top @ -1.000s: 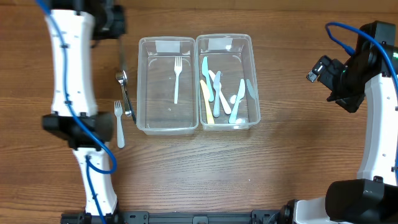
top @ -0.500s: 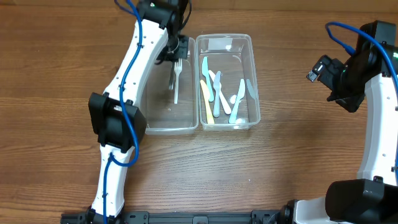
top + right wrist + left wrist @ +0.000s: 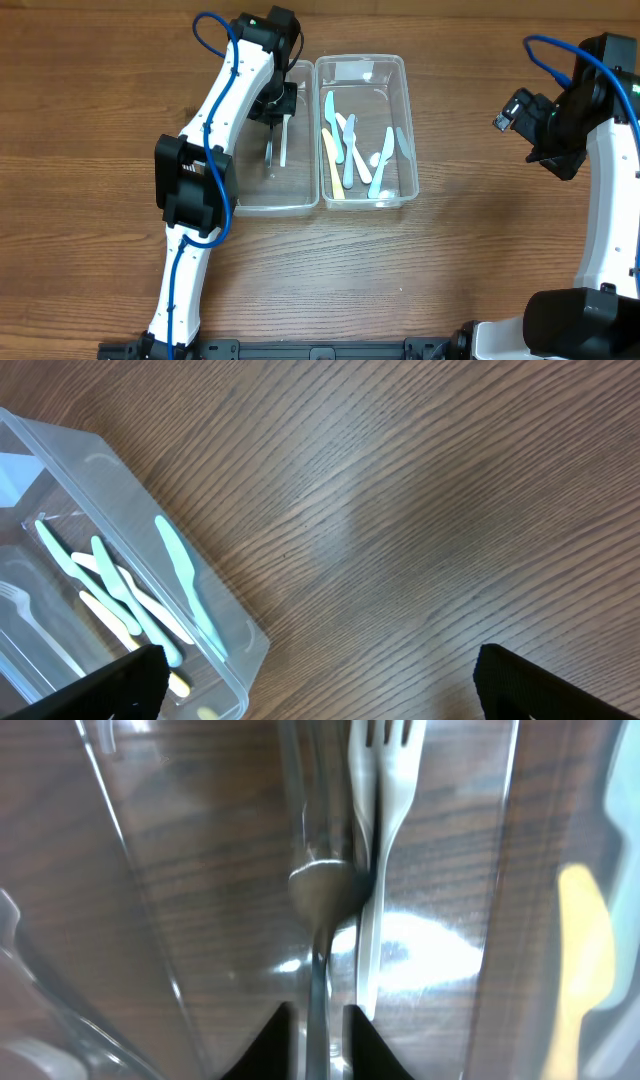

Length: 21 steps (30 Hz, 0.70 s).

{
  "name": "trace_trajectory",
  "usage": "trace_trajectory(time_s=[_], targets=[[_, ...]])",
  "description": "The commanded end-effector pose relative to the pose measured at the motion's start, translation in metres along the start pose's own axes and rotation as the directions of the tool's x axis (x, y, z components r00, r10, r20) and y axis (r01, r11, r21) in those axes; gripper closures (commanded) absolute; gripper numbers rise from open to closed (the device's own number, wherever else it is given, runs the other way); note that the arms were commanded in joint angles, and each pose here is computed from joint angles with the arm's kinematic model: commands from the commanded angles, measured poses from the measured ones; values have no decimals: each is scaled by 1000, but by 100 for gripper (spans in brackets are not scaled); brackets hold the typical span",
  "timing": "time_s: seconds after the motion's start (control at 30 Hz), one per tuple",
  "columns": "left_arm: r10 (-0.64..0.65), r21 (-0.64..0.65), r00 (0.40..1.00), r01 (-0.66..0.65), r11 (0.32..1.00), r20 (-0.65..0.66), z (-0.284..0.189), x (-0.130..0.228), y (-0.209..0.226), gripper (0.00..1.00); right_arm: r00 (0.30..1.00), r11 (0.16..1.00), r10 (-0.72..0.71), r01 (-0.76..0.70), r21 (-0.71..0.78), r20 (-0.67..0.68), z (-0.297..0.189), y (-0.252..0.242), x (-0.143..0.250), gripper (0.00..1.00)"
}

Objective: Pack container

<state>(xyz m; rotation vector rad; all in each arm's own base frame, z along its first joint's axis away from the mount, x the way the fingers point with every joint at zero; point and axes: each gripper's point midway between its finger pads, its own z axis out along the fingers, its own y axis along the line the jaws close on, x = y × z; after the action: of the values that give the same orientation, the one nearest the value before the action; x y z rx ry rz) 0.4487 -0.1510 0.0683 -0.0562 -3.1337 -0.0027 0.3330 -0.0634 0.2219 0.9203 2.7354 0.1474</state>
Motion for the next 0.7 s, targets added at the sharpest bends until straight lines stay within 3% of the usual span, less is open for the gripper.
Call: trace_trajectory(time_s=[0.0,0.13,0.3,0.53,0.67], targets=[[-34,22,993,31,999,115,-56,-11,13,40,1000,1000,3,-3,-2,5,1,1,-1,0],[-83,20,972,81,997,219,-118,-11,42,26,1000,1000,3,-3,-3,6,1,1,-1,0],[-171,-14,951,181,983,257,-148,-1,91,27,1000,1000,3,-3,0,1,1,0,0,0],[-354,-25,915,366,930,193,-122,-4,153,32,1000,1000,4,-4,6,-10,1,-1,3,0],[-348,24,935,348,937,63,-78,-4,154,37,1000,1000,4,-4,2,-2,1,0,1,0]])
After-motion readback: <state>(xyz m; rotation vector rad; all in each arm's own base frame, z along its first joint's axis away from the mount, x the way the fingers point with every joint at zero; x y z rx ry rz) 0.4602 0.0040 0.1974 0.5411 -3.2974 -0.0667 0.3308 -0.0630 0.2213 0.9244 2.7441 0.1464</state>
